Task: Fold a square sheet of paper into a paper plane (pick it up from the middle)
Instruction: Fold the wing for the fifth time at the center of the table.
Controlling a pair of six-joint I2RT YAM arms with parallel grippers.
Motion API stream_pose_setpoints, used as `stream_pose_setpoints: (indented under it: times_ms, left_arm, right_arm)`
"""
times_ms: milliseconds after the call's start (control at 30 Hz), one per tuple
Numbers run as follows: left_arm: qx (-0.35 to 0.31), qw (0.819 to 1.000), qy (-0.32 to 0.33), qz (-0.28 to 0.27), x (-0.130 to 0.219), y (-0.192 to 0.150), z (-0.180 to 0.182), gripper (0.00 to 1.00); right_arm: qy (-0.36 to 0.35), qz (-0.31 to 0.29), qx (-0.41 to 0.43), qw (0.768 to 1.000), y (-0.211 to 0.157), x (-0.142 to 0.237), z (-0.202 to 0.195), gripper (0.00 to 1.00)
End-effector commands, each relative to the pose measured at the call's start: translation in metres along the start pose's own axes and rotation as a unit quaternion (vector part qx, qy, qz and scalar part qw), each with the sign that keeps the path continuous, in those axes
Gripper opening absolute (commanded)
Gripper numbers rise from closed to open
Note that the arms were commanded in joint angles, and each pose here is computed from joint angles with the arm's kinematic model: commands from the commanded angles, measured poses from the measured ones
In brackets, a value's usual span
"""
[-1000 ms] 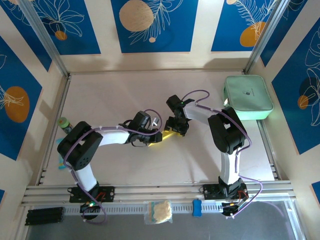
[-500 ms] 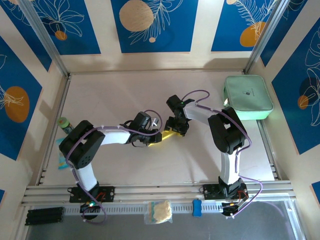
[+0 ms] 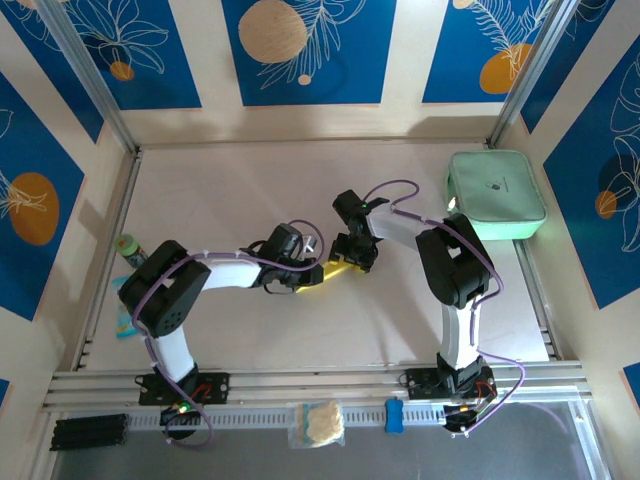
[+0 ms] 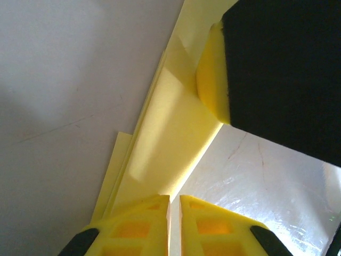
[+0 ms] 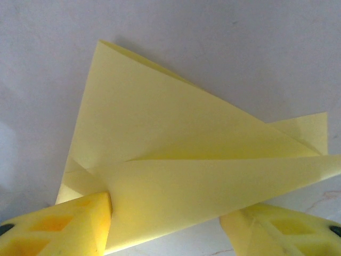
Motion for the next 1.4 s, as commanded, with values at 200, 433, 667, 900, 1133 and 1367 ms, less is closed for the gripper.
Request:
stream_pose_setpoints:
  times_ms: [200, 433, 667, 900, 1133, 1367]
  left_arm:
    - [0.016, 1.000, 0.021, 0.006, -0.008, -0.004, 0.014, 0.13]
    - [0.024, 0.999, 0.038, 0.009, -0.007, -0.006, 0.021, 0.13]
    - [0.036, 0.998, 0.051, 0.015, -0.008, -0.012, 0.029, 0.11]
    - [0.043, 0.998, 0.051, 0.017, -0.009, -0.013, 0.030, 0.10]
    - [0.045, 0.998, 0.051, 0.019, -0.009, -0.014, 0.030, 0.09]
    - [0.046, 0.997, 0.050, 0.019, -0.009, -0.015, 0.030, 0.09]
  right_arm:
    - [-0.058, 0.038, 0.002, 0.998, -0.014, -0.064, -0.033, 0.62]
    - [-0.043, 0.032, 0.005, 0.999, -0.011, -0.056, -0.027, 0.62]
    - [0.057, -0.059, 0.026, 0.996, 0.015, 0.024, 0.005, 0.62]
    - [0.148, -0.125, 0.025, 0.981, 0.006, 0.072, 0.016, 0.64]
    - [0.233, -0.146, 0.048, 0.960, -0.009, 0.071, 0.040, 0.46]
    - [0.241, -0.121, 0.060, 0.961, -0.009, 0.050, 0.057, 0.27]
Point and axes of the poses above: each hand's point on the last joint's axis, 136 mm out from that joint toward the fingers, its own x axis back along the fingers, its own z axis along the line the jaws close on, y = z × x, the point moved 1 cm from there along x, back along the fingers, and after that the axes turned 5 degrees about x, right-handed, at the moved point
